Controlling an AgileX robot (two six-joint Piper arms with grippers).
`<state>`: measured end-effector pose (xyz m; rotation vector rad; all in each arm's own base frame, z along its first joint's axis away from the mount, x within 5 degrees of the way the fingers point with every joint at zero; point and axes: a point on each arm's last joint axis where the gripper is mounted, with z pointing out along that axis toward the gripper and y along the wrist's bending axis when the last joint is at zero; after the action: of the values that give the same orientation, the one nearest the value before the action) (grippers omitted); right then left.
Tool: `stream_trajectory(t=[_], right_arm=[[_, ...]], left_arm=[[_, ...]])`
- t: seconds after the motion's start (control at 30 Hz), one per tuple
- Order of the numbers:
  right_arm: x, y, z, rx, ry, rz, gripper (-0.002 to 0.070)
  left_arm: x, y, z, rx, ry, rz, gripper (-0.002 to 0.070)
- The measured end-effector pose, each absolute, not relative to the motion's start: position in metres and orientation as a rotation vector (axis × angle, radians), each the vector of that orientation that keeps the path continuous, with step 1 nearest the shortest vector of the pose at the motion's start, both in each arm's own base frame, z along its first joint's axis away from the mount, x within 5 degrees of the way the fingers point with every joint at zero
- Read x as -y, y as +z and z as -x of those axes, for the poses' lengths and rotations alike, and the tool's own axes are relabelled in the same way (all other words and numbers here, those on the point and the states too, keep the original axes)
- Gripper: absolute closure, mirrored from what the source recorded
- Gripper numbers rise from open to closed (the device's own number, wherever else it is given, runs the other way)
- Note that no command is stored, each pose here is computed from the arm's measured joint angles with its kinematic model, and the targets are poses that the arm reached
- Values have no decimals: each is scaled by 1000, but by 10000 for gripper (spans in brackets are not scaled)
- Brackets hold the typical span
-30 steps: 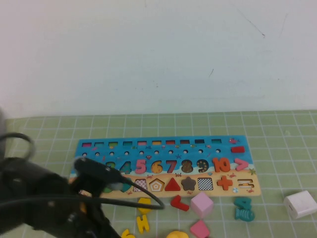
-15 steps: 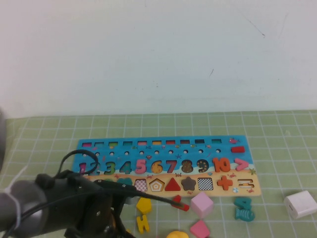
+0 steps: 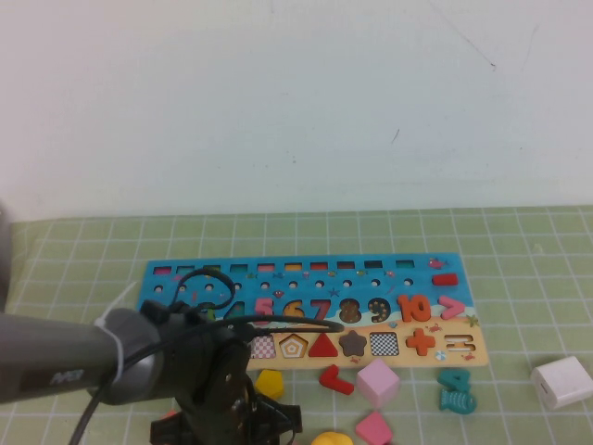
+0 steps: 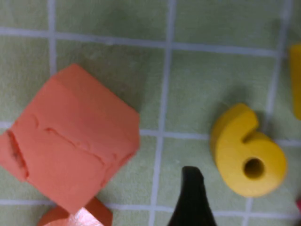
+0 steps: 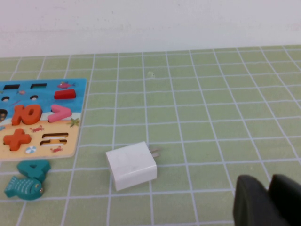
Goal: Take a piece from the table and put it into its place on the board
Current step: Pick up the "number 6"
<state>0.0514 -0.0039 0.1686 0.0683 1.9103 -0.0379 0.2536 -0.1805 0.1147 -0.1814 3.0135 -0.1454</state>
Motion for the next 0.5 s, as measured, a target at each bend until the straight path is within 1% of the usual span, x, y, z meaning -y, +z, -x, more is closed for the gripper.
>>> stream_trajectory(t=[0.1,0.27,0.5], right_arm=[[4,169,-51,-1910,-38,-68,603],[4,169,-51,-1910,-38,-68,603],[4,169,-51,-1910,-38,-68,603]], left_arm=[[180,107,-255,-3019,-122,270,223],[181,99,-256,-3012,-119,373,223],[181,96,-257,-3011,-120,386,225]])
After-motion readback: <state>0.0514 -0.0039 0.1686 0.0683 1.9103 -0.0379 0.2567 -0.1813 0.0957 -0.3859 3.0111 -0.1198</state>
